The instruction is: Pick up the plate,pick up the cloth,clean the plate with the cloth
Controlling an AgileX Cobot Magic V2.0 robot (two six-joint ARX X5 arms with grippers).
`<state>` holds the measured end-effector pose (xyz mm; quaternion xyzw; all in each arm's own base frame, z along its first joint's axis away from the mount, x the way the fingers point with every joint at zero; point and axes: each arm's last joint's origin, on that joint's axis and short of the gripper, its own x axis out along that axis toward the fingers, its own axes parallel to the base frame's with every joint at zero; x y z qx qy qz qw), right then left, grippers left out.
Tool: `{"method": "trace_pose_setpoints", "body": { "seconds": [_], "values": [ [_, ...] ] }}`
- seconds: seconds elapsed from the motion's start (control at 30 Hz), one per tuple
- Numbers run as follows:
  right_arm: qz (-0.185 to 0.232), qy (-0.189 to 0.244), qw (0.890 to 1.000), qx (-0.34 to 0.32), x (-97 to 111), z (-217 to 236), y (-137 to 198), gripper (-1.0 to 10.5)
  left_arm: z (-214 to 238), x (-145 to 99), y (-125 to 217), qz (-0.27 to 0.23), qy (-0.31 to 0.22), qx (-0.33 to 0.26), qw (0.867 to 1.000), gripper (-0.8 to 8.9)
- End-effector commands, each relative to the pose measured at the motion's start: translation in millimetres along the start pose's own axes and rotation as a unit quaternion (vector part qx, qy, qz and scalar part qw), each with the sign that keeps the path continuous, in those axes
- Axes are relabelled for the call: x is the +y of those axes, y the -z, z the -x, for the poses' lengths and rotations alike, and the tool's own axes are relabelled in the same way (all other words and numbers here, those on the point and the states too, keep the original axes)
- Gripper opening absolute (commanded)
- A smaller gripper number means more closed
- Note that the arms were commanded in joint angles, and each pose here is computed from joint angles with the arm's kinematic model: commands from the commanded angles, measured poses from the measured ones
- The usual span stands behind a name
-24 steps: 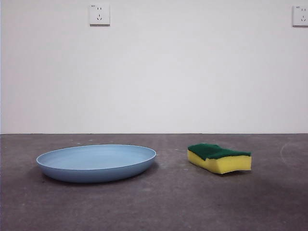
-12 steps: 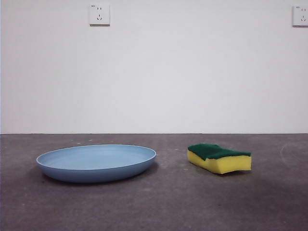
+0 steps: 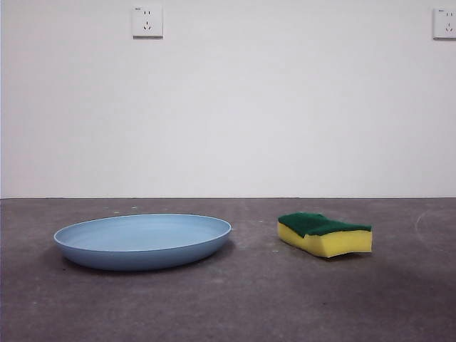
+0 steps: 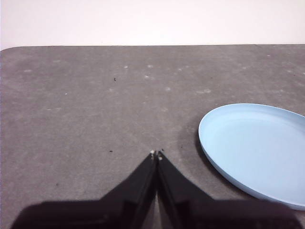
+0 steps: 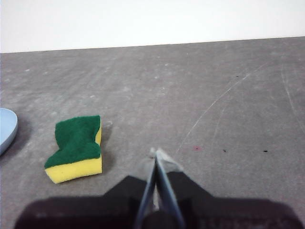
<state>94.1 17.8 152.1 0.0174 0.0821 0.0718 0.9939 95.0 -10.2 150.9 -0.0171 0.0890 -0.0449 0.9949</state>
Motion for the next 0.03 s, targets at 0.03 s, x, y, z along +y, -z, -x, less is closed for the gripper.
{"method": "trace_pose_setpoints", "body": {
  "seconds": [0.03],
  "values": [
    [-0.003, 0.002, 1.000, 0.005, -0.2, -1.0, 3.4, 0.0, -1.4, 0.6, 4.1, 0.002, -0.003, 0.005, 1.000, -0.03]
  ]
}}
